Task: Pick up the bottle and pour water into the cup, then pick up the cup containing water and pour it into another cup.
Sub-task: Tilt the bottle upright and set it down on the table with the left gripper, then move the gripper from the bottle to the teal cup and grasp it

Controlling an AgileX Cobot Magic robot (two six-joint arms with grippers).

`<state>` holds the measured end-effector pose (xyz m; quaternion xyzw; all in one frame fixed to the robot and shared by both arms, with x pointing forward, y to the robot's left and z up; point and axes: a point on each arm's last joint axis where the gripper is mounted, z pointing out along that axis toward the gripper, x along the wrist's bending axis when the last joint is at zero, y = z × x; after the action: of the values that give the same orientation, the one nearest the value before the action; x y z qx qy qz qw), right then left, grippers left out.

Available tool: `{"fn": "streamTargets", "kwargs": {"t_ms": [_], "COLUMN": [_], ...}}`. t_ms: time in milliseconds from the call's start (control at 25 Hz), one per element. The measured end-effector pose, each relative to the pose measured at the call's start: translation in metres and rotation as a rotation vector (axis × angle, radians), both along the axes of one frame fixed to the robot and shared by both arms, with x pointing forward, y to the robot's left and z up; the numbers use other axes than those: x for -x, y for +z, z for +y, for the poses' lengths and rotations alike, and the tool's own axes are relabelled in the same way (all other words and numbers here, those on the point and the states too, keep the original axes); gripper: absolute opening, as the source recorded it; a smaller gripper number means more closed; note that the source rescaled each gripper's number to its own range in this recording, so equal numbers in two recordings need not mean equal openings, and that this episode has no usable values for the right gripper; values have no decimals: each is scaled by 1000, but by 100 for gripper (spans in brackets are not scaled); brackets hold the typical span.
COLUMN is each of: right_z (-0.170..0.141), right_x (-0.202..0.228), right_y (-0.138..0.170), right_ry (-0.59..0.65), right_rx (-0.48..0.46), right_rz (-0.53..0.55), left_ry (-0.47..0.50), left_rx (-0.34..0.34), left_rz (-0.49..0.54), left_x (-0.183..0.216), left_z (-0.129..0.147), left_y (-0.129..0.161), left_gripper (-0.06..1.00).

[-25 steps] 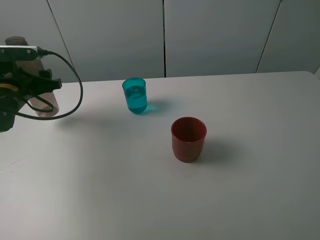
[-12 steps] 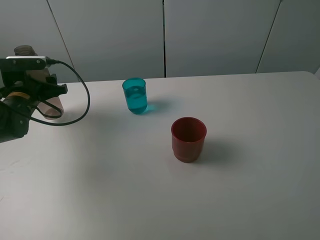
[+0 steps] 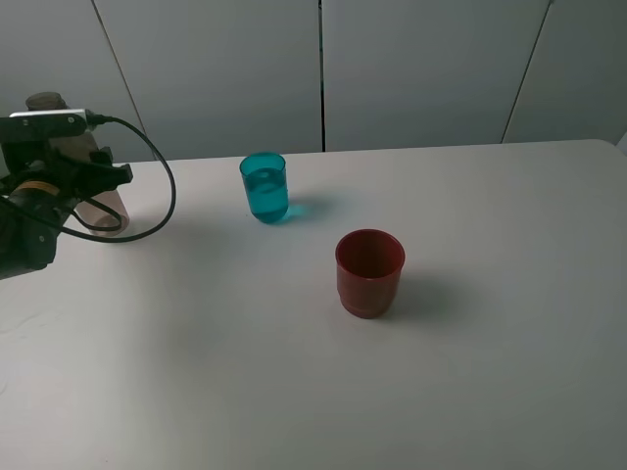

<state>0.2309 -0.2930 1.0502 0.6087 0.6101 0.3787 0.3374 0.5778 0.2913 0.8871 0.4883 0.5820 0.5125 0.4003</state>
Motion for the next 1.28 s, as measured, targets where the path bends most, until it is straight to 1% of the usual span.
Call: {"fn": "streamTargets", "kwargs": {"t_ms": [40,80,120,160,240,360,440,720,880,1120,1280], "right_z": [0,0,0,0,0,0,0,0,0,0,0], "right_x": [0,0,0,0,0,0,0,0,0,0,0], "right_y": [0,0,0,0,0,0,0,0,0,0,0], "right_ry": [0,0,0,0,0,0,0,0,0,0,0], "right_rx": [0,0,0,0,0,0,0,0,0,0,0], "right_rz": [0,0,0,0,0,0,0,0,0,0,0], "left_ry": [0,1,2,1,0,-2,-4,-7,-19,-24,-38], "left_rx": [1,5,9,16,20,21,22,15,-14,-36,-72], "left_rz": [0,-1,-2,-6,-7,-8,-8,-21,-28,-8,-11], "left_x": [0,0,0,0,0,0,0,0,0,5,10], "left_z": [0,0,0,0,0,0,-1,-1,-1,-1,-1], "left_y": [0,0,0,0,0,0,0,5,22,51,72], "left_gripper": [33,71,82,89,92,92,94,94,94,94,94]}}
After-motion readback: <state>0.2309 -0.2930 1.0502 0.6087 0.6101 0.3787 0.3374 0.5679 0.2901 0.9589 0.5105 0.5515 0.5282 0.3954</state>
